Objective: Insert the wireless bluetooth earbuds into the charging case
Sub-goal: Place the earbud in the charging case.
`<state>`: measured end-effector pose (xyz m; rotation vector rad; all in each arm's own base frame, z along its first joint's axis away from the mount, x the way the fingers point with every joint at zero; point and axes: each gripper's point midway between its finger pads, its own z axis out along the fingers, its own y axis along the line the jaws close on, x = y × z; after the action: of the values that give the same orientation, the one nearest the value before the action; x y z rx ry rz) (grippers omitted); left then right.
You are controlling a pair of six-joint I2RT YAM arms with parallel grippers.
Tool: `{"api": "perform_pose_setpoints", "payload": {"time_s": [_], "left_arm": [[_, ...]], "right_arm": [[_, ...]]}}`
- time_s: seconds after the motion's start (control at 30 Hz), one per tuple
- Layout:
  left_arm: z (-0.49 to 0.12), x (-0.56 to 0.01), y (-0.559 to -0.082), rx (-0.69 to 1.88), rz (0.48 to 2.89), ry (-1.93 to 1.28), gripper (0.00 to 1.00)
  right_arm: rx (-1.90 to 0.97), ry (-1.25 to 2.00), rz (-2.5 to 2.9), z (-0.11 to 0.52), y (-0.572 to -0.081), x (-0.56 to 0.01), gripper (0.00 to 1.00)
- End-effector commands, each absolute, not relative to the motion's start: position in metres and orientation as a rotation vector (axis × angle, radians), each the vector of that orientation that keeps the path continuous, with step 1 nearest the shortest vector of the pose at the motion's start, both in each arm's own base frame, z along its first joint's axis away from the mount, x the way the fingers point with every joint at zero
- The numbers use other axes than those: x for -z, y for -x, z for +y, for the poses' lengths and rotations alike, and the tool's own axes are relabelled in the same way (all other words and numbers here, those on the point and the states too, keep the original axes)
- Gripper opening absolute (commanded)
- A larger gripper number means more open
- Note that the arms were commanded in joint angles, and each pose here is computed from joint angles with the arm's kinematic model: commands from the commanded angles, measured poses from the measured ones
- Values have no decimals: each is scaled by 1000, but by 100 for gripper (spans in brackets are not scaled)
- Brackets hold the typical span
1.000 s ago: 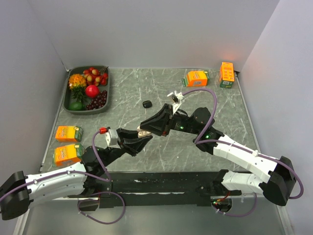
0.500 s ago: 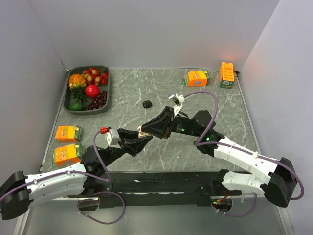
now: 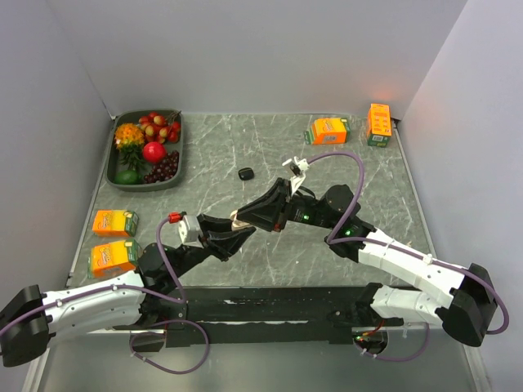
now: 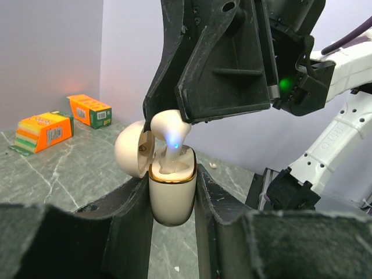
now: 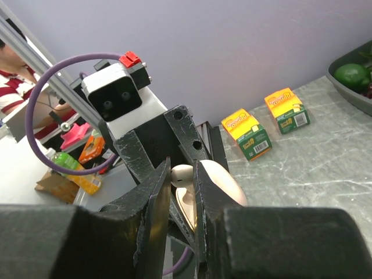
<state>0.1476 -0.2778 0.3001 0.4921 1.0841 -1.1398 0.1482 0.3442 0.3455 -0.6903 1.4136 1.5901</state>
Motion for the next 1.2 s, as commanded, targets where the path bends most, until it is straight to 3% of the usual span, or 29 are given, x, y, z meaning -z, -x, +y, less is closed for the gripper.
{"api": "perform_pose_setpoints", "payload": {"time_s": [0.0, 0.13, 0.4, 0.83, 1.17], "left_arm": [[-267, -332, -146, 1164, 987, -421, 1], [-267, -331, -146, 1164, 988, -419, 1], [-267, -330, -146, 1164, 988, -419, 1], [-268, -328, -145, 1169, 994, -426, 1], [-271, -324, -145, 1176, 1007, -433, 1]], "right_arm": [[-1595, 716, 1453, 343, -140, -341, 22], [-1555, 692, 1484, 341, -145, -339, 34], [-1505, 674, 1506, 334, -148, -340, 41], [-1466, 663, 1483, 330, -151, -351, 39], [-1462, 690, 1451, 330, -149, -366, 31]]}}
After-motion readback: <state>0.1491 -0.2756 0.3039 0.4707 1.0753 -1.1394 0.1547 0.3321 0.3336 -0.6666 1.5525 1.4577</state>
